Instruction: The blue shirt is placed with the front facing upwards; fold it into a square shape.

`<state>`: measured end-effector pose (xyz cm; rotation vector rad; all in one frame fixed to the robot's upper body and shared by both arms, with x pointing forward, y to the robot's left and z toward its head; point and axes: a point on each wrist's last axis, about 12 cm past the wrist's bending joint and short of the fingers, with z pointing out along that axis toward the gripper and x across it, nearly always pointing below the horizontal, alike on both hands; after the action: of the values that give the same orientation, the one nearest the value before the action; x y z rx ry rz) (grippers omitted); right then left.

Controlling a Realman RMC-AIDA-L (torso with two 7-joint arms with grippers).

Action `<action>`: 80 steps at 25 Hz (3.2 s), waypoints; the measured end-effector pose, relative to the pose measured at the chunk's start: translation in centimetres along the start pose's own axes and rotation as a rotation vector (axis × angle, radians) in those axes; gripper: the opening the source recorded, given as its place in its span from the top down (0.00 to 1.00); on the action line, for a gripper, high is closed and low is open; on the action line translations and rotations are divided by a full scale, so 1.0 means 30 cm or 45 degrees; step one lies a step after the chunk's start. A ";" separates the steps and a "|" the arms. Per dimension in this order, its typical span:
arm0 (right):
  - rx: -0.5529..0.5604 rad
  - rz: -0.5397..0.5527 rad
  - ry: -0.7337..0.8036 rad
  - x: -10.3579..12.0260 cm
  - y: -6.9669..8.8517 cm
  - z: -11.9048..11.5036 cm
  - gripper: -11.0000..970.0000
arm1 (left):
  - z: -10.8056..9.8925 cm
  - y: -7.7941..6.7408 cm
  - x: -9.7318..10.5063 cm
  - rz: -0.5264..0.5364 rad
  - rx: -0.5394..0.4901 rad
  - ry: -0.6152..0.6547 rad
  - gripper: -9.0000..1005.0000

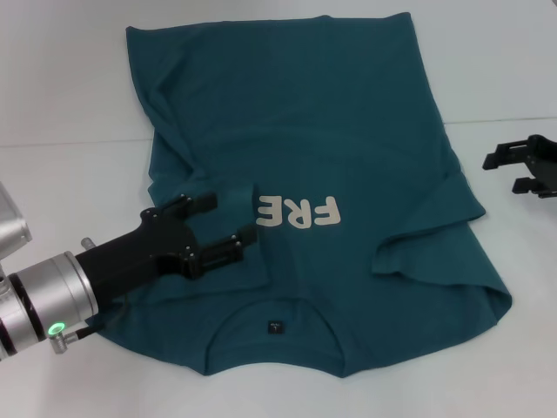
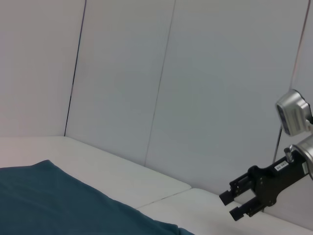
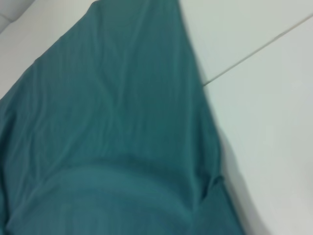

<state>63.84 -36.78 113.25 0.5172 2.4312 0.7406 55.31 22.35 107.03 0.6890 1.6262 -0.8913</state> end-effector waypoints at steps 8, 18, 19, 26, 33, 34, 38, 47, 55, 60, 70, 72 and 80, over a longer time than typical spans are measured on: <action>0.043 0.010 -0.021 0.017 -0.020 0.042 0.27 | 0.000 -0.001 0.000 0.001 0.001 0.001 0.13; 0.079 0.002 0.002 0.058 -0.029 0.089 0.27 | -0.001 -0.002 0.002 -0.001 0.002 0.002 0.13; 0.080 0.003 0.001 0.061 -0.029 0.092 0.27 | 0.000 -0.002 0.002 0.000 0.003 0.002 0.13; 0.098 -0.028 0.016 0.084 -0.018 0.121 0.31 | 0.001 -0.002 0.002 0.001 0.004 0.003 0.13; 0.100 -0.007 0.011 0.112 -0.018 0.149 0.34 | -0.002 -0.002 0.004 -0.001 0.001 0.003 0.13; 0.100 -0.005 0.009 0.115 -0.016 0.153 0.35 | -0.002 -0.002 0.004 -0.001 0.001 0.003 0.13; 0.097 0.015 -0.015 0.128 -0.017 0.166 0.37 | -0.003 -0.002 0.005 -0.001 0.001 0.003 0.13; 0.069 0.020 -0.050 0.129 -0.005 0.175 0.54 | -0.003 -0.004 0.007 0.004 0.003 0.004 0.13; 0.000 0.010 -0.098 0.117 0.019 0.176 0.85 | -0.003 -0.005 0.009 0.005 0.003 0.005 0.13; -0.040 0.014 -0.115 0.103 0.047 0.175 0.96 | 0.000 -0.004 0.006 0.008 0.005 0.003 0.13; -0.081 0.005 -0.119 0.097 0.111 0.199 0.95 | 0.004 -0.003 0.001 0.013 0.009 0.002 0.13; -0.086 -0.003 -0.120 0.097 0.124 0.206 0.94 | 0.004 -0.003 0.000 0.014 0.009 0.002 0.13; -0.121 -0.042 -0.150 0.097 0.182 0.231 0.86 | 0.000 -0.003 0.004 0.016 0.006 0.003 0.13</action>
<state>66.77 -28.37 110.55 0.4694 2.2789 0.7851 55.21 22.29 106.93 0.7028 1.6205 -0.8855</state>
